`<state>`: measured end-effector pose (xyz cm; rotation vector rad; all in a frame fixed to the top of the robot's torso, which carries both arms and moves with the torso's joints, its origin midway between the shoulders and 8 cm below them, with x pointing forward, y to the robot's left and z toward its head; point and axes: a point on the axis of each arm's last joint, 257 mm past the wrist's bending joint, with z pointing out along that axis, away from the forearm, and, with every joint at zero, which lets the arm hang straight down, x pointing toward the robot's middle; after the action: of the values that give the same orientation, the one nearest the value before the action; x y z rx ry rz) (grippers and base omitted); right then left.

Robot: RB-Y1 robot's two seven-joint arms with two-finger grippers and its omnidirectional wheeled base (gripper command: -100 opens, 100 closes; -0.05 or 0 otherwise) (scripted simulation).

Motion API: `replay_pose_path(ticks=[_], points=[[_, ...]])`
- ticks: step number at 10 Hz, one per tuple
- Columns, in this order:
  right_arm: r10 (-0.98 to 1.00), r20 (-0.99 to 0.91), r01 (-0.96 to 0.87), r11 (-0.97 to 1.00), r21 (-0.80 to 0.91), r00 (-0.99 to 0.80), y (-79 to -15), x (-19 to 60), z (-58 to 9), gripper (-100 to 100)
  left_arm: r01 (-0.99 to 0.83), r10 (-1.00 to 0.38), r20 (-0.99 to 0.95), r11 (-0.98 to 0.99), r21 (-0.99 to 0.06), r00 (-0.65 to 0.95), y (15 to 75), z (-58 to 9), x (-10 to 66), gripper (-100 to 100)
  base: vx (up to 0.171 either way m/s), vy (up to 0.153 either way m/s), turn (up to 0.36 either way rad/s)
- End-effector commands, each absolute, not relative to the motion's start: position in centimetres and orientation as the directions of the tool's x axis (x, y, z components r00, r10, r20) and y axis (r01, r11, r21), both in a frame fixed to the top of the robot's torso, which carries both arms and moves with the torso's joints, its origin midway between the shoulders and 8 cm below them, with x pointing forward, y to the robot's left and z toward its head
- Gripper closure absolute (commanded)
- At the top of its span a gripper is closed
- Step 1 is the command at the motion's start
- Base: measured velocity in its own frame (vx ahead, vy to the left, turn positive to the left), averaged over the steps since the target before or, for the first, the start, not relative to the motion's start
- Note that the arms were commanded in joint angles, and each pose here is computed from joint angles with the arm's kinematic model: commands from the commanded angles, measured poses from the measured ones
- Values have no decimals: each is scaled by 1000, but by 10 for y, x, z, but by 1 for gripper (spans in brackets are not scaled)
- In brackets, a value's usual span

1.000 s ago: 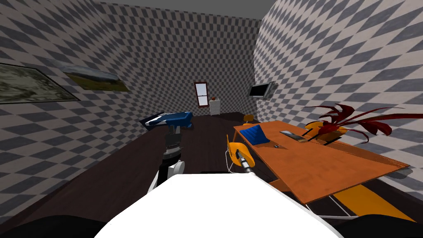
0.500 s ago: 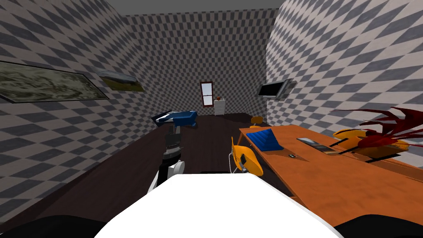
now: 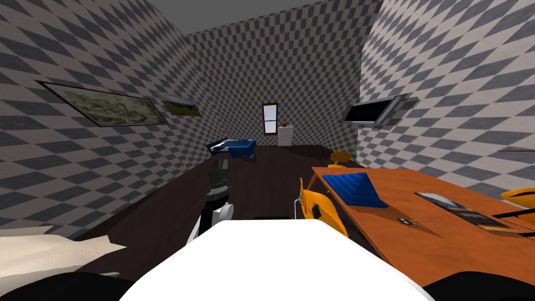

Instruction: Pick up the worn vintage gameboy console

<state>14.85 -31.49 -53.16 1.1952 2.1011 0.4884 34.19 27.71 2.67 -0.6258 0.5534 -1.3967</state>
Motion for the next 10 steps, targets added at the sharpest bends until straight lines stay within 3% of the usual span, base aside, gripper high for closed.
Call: replay_pose_path(ticks=[1, 4, 10], points=[[848, -360, 636, 529, 561, -388, -326, 133, -543, -100, 719, -995, 9, 66, -692, 100, 277, 27, 342, 0, 81, -10, 104], [831, -358, 656, 556, 510, -426, -335, 110, -557, -100, 719, -995, 9, 66, -692, 100, 277, 27, 342, 0, 45, -5, 90], [742, -332, 694, 667, 272, -583, -390, 12, -597, -100, 719, -995, 9, 66, -692, 100, 277, 27, 342, 0, 81, -26, 219]])
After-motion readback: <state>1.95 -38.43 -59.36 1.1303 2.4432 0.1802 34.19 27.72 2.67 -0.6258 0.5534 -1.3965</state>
